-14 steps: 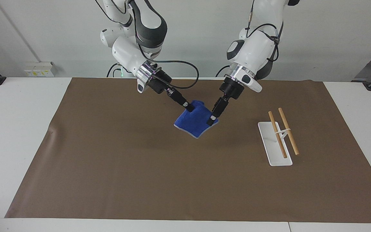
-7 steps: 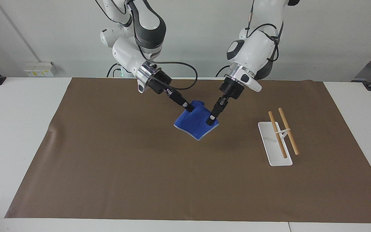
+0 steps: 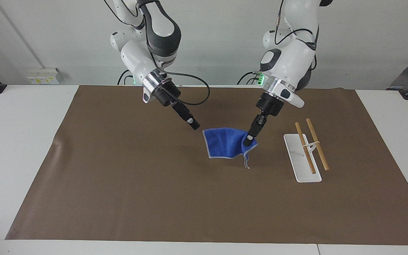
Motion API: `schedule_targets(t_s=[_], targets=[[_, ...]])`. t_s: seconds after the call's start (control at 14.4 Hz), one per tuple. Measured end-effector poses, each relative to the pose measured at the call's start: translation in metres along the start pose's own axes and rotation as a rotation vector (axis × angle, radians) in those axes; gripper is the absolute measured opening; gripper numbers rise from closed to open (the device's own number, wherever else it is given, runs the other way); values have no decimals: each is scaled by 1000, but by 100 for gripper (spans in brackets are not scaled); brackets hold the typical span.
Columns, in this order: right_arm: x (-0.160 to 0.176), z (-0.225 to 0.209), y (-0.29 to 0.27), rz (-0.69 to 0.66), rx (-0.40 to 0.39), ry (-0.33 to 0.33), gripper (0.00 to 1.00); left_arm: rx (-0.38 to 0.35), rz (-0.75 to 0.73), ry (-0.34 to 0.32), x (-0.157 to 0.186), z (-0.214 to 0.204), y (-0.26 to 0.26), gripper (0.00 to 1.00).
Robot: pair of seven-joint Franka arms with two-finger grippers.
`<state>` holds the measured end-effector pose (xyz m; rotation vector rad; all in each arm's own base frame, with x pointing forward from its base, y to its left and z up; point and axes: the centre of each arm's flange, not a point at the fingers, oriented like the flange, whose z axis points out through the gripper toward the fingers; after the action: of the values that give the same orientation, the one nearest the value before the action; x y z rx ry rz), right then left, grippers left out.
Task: Right arm passes towel to left arm to hang
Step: 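Carry the towel over the sticks with the left gripper while the right gripper withdraws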
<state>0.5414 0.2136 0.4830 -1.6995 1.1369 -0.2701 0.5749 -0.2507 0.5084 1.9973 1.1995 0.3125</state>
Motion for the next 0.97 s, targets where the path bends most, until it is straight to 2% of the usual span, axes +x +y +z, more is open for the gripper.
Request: schedule_targets(t_s=[0.21, 0.56, 0.76, 0.97], targets=[[30, -10, 1, -212, -16, 62, 100, 15, -36, 48, 42, -5, -7, 2], [81, -26, -15, -654, -142, 135, 100, 54, -49, 143, 117, -17, -36, 2], [104, -33, -22, -887, -273, 96, 100, 95, -27, 203, 178, -37, -56, 2], [131, -48, -29, -1067, -418, 46, 100, 119, 7, 225, 207, -52, -64, 2]])
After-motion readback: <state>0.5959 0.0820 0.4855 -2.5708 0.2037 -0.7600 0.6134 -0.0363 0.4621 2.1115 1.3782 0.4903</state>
